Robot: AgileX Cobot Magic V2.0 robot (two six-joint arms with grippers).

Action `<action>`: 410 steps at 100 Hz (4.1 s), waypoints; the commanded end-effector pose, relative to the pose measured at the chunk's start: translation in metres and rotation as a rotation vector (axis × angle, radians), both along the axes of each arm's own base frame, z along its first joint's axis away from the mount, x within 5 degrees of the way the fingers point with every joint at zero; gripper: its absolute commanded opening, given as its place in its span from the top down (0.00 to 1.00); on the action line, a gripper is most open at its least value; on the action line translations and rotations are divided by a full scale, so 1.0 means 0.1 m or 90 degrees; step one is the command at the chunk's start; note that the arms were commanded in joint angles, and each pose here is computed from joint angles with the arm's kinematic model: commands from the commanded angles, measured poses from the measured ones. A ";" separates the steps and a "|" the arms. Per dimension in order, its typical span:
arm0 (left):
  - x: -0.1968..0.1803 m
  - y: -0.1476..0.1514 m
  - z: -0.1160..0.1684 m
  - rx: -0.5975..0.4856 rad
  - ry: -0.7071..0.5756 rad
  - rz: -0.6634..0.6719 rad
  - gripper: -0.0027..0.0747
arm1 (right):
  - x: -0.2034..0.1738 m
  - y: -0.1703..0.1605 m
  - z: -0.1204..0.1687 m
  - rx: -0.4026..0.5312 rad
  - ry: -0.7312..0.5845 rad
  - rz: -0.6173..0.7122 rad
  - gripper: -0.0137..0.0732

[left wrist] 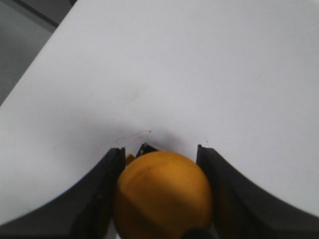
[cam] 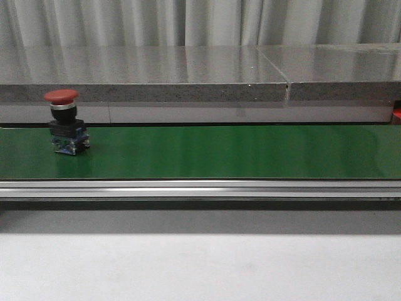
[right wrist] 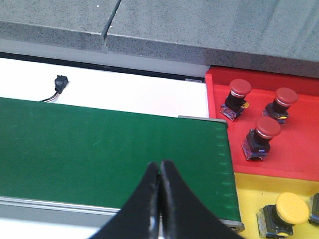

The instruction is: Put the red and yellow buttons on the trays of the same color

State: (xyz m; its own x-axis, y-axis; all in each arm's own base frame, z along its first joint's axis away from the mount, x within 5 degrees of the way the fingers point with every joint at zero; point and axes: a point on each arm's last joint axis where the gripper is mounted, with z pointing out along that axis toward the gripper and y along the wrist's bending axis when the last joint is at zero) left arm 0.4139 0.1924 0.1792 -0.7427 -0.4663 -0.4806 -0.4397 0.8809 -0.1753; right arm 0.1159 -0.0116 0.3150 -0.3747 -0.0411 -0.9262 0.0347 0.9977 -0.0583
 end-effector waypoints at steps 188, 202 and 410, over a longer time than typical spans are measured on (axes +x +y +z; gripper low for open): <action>-0.89 -1.77 0.87 0.066 -0.062 -0.274 0.62 | 0.01 -0.02 0.15 -0.013 -0.060 -0.012 0.92; -0.89 -1.82 0.88 0.063 -0.065 -0.281 0.26 | 0.01 -0.02 0.15 -0.013 -0.060 -0.012 0.92; -3.23 -2.16 1.29 0.098 -0.485 -0.343 0.99 | 0.02 -0.02 0.14 -0.011 -0.057 -0.011 0.90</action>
